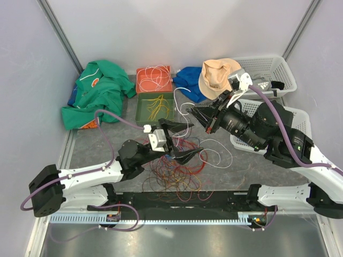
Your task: Untangle the cables
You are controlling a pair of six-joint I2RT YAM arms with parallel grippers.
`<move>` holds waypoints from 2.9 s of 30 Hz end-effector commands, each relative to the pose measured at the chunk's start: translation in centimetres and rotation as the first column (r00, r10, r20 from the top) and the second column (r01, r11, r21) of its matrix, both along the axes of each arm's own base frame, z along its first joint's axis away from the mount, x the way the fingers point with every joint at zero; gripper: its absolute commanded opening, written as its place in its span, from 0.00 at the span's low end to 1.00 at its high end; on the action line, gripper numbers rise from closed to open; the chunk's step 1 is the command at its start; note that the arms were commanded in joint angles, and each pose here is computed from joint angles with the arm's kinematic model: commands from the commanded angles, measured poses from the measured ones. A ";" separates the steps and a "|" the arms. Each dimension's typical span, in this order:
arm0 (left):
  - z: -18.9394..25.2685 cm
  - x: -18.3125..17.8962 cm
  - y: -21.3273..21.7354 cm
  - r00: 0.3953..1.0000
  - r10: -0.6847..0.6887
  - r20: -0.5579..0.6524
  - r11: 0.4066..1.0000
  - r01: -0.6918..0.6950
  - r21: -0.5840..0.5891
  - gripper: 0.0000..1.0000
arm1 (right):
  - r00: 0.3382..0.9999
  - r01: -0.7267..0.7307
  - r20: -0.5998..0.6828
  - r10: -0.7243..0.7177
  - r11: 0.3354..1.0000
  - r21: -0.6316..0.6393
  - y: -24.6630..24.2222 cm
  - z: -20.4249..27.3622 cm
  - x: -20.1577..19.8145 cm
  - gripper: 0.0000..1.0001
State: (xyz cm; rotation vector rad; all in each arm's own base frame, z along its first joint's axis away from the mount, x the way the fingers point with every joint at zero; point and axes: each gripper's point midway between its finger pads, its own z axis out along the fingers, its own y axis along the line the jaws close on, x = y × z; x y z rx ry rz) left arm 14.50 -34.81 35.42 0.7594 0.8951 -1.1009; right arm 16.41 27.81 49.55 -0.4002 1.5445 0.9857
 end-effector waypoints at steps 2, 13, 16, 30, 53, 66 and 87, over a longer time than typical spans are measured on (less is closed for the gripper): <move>0.3 2.9 -0.4 0.989 0.146 0.017 0.989 -0.147 0.030 0.93 | 1.000 -0.023 0.007 0.023 0.999 0.045 0.0 0.8 -0.4 0.00; 0.7 3.2 1.9 0.976 0.202 -0.075 0.979 -0.200 0.037 0.02 | 1.000 0.021 0.012 -0.021 0.999 0.028 -1.3 -0.4 -0.2 0.00; 1.5 3.8 2.8 0.953 0.242 -0.182 0.970 -0.234 0.064 0.02 | 0.999 0.050 0.003 -0.050 0.999 0.017 -1.8 -1.3 0.1 0.00; 1.7 17.3 6.8 0.603 0.583 -0.544 0.812 -0.459 0.361 0.02 | 0.960 0.266 -0.060 -0.275 0.956 -0.121 -5.3 -9.4 2.5 0.98; 1.0 46.7 10.7 0.431 0.774 -0.463 0.594 -0.748 0.296 0.02 | 0.888 0.414 -0.140 -0.438 0.894 -0.171 -7.3 -25.0 3.9 0.98; -1.6 53.7 14.2 0.372 0.845 -0.385 0.458 -0.875 0.160 0.02 | 0.857 0.458 -0.145 -0.495 0.859 -0.227 -8.3 -29.8 4.2 0.98; -11.9 56.6 18.0 0.239 0.891 -0.386 0.341 -0.913 0.224 0.60 | 0.839 0.485 -0.112 -0.532 0.825 -0.290 -8.0 -32.0 5.0 0.98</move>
